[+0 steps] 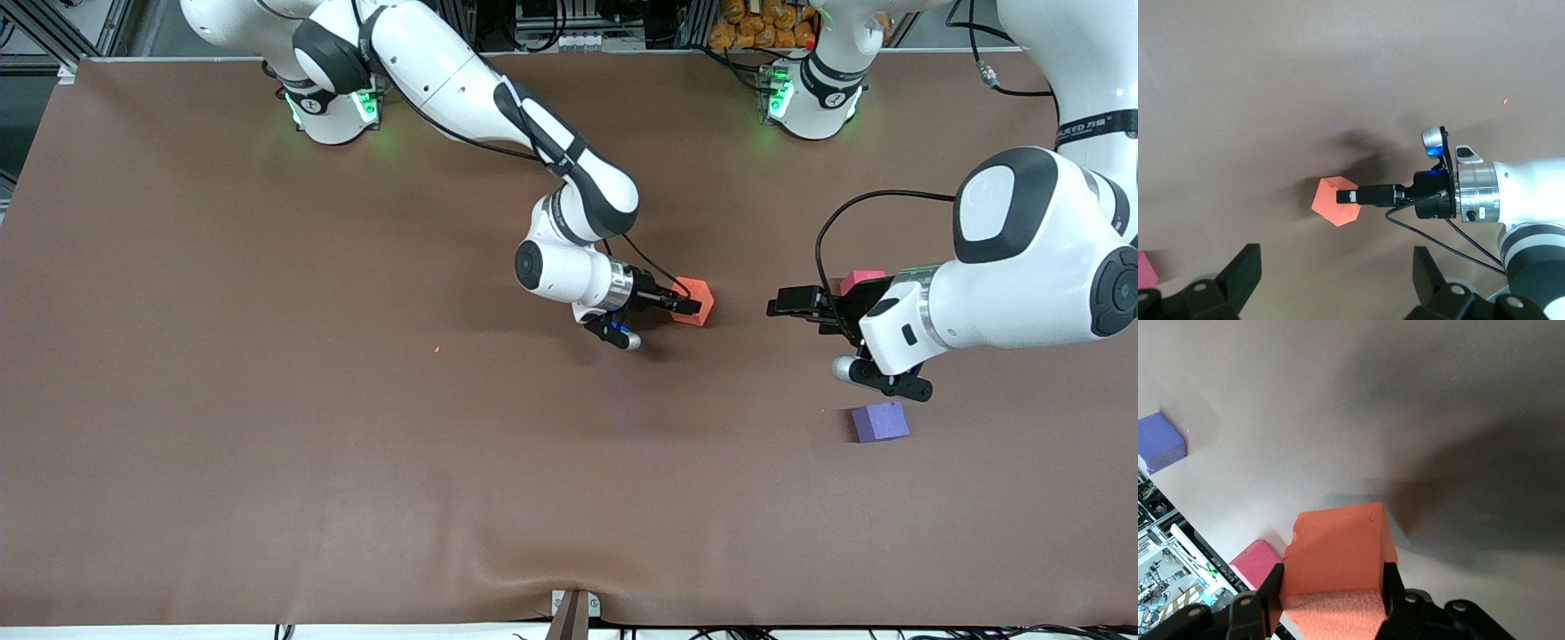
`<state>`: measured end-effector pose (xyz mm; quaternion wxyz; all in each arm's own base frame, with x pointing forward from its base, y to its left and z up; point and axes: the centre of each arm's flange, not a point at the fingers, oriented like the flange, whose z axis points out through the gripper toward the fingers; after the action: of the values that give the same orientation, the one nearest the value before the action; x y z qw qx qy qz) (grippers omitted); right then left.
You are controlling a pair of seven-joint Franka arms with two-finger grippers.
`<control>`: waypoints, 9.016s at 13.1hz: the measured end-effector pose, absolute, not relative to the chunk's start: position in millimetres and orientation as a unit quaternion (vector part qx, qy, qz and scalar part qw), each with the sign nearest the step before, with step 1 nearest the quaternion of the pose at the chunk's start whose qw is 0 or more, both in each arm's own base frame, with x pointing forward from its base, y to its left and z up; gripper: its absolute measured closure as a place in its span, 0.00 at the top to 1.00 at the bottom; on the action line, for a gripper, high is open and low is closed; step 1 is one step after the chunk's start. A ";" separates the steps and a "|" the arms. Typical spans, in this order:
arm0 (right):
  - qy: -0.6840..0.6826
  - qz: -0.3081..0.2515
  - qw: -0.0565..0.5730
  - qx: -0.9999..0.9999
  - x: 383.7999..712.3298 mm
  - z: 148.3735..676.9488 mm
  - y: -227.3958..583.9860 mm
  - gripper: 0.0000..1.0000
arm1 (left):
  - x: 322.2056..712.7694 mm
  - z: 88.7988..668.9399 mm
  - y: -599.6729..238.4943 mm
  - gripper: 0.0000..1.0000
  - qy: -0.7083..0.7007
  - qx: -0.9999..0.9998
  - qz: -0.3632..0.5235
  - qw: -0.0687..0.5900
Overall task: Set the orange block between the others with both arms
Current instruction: 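Move the held orange cube toward the left gripper, then grasp the orange cube with the left gripper while the right gripper opens, then carry the cube with the left gripper while the right gripper withdraws, then move the orange cube with the left gripper toward the pink cube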
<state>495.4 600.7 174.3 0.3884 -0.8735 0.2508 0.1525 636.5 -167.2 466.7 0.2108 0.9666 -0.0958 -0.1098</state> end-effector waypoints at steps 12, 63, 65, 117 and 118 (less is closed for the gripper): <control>0.247 0.134 0.390 -0.877 507.4 173.5 597.6 1.00 | 635.7 463.4 -172.6 1.00 -0.106 0.970 -0.108 0.189; -0.023 -0.074 -0.002 -0.997 578.1 623.2 -65.0 1.00 | 508.6 225.8 -343.8 1.00 -0.202 0.979 0.019 -0.004; -0.004 -0.051 0.001 -0.999 566.8 624.9 -59.2 1.00 | 509.2 228.0 -340.3 1.00 -0.200 0.980 0.020 -0.004; 0.024 0.039 -0.005 -0.999 551.2 635.1 35.3 1.00 | 517.1 266.3 -282.6 0.53 -0.206 0.978 0.042 -0.018; 0.023 0.040 -0.005 -0.999 551.8 633.8 36.6 1.00 | 523.3 280.8 -268.8 0.53 -0.193 0.980 0.045 -0.024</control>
<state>551.8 36.6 633.8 -0.0048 -0.9989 0.0229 0.0404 523.3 -268.8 280.8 -0.0241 0.9798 -0.1933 0.0445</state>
